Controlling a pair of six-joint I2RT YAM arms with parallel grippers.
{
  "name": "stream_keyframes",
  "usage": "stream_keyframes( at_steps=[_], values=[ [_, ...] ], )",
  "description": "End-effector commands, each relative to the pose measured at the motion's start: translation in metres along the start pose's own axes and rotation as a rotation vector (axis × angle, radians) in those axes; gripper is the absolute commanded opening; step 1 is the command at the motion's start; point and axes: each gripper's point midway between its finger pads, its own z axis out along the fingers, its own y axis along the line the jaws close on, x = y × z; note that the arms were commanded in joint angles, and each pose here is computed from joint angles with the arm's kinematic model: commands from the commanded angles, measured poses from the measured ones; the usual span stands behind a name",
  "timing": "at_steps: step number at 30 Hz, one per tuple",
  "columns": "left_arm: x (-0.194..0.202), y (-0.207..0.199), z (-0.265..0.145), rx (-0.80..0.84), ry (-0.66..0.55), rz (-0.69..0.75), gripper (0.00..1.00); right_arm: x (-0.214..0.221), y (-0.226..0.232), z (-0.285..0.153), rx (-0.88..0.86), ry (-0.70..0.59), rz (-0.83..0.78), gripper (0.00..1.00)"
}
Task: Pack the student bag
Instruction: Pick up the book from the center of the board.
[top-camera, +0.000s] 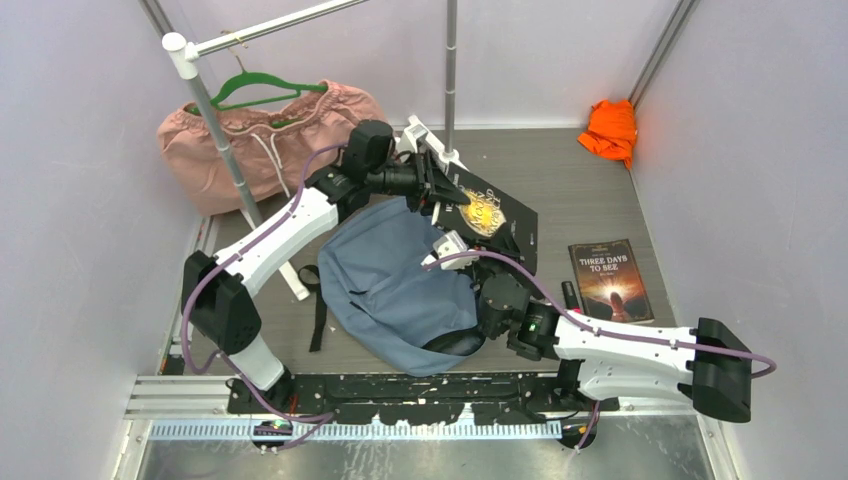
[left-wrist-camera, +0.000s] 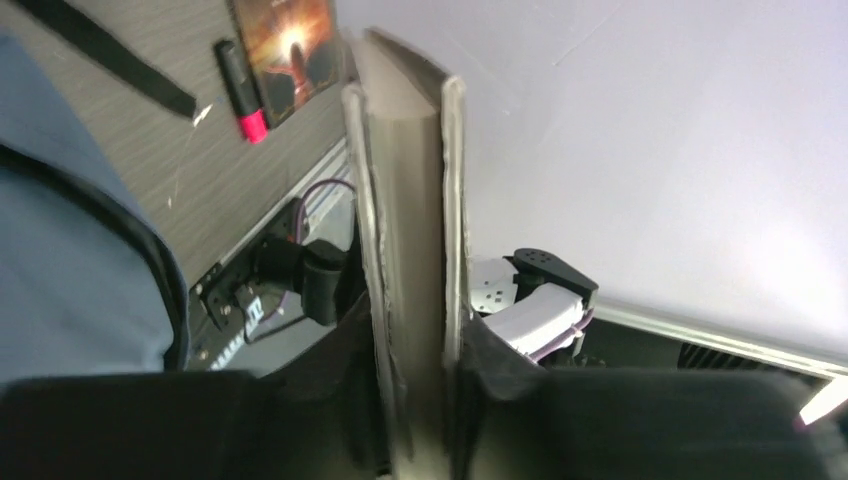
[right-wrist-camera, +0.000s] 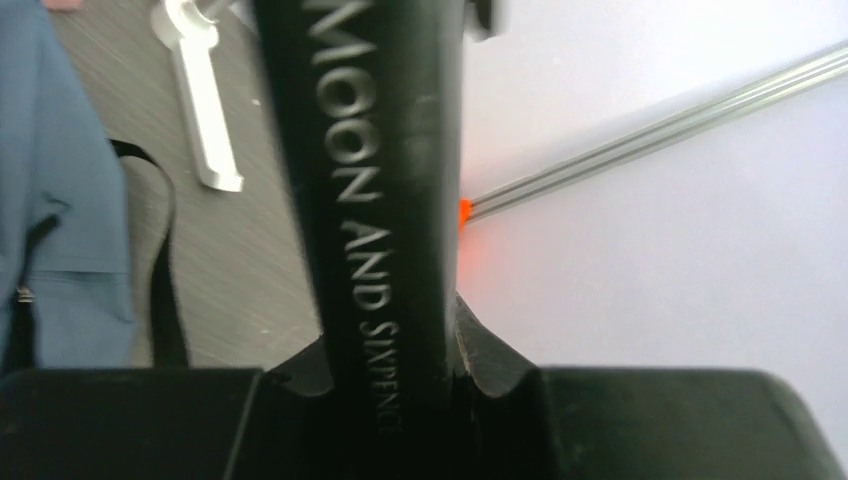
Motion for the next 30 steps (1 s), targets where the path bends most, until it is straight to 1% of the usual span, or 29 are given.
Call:
stream_keyframes(
  at_steps=[1, 2, 3, 4, 5, 6, 7, 8, 9, 10, 11, 15, 19, 22, 25, 27, 28, 30],
  values=[
    [0.007, -0.024, -0.002, 0.075, 0.015, 0.095, 0.04, -0.017, -0.024, 0.0, 0.07, -0.017, 0.17, 0.01],
    [0.007, -0.022, -0.002, 0.069, 0.017, 0.099, 0.0, -0.017, -0.024, 0.0, 0.07, -0.01, 0.18, 0.01],
    [0.008, -0.022, -0.002, 0.069, 0.018, 0.111, 0.0, -0.017, -0.026, 0.0, 0.073, -0.005, 0.195, 0.02],
    [0.009, -0.023, -0.004, 0.07, 0.017, 0.13, 0.0, -0.016, -0.026, -0.001, 0.074, 0.0, 0.21, 0.07],
    [0.009, -0.024, -0.005, 0.072, 0.016, 0.147, 0.0, -0.016, -0.027, -0.001, 0.074, 0.002, 0.229, 0.15],
    [0.01, -0.028, -0.009, 0.081, 0.012, 0.171, 0.0, -0.016, -0.028, -0.002, 0.072, 0.003, 0.252, 0.27],
    [0.011, -0.032, -0.012, 0.085, 0.007, 0.194, 0.0, -0.015, -0.029, -0.003, 0.071, 0.002, 0.287, 0.47],
    [0.011, -0.036, -0.016, 0.081, -0.002, 0.217, 0.0, -0.015, -0.032, -0.004, 0.068, -0.002, 0.327, 0.62],
    [0.012, -0.04, -0.02, 0.073, -0.012, 0.245, 0.0, -0.013, -0.033, -0.006, 0.049, -0.001, 0.347, 0.73],
    [0.011, -0.042, -0.024, 0.056, -0.027, 0.274, 0.0, -0.012, -0.032, -0.009, 0.017, -0.004, 0.374, 0.8],
    [0.011, -0.044, -0.03, 0.034, -0.045, 0.311, 0.0, -0.012, -0.033, -0.011, -0.016, -0.004, 0.414, 0.84],
    [0.007, -0.049, -0.049, -0.026, -0.118, 0.431, 0.0, -0.009, -0.03, -0.028, -0.185, -0.002, 0.553, 0.89],
    [0.009, -0.057, -0.063, -0.025, -0.148, 0.535, 0.0, -0.008, -0.026, -0.049, -0.339, 0.022, 0.738, 0.9],
    [0.006, -0.058, -0.072, -0.034, -0.166, 0.571, 0.0, -0.018, -0.01, -0.07, -0.513, 0.025, 0.859, 0.93],
    [0.004, -0.058, -0.082, -0.08, -0.194, 0.591, 0.0, -0.025, 0.005, -0.086, -0.632, 0.059, 0.956, 0.95],
    [0.004, -0.054, -0.089, -0.122, -0.213, 0.614, 0.0, -0.027, 0.006, -0.093, -0.668, 0.064, 1.018, 0.96],
    [0.004, -0.052, -0.093, -0.139, -0.219, 0.628, 0.0, -0.026, 0.004, -0.094, -0.665, 0.064, 1.055, 0.99],
    [0.008, -0.048, -0.099, -0.158, -0.219, 0.664, 0.0, -0.024, -0.002, -0.097, -0.659, 0.05, 1.127, 1.0]
  ],
)
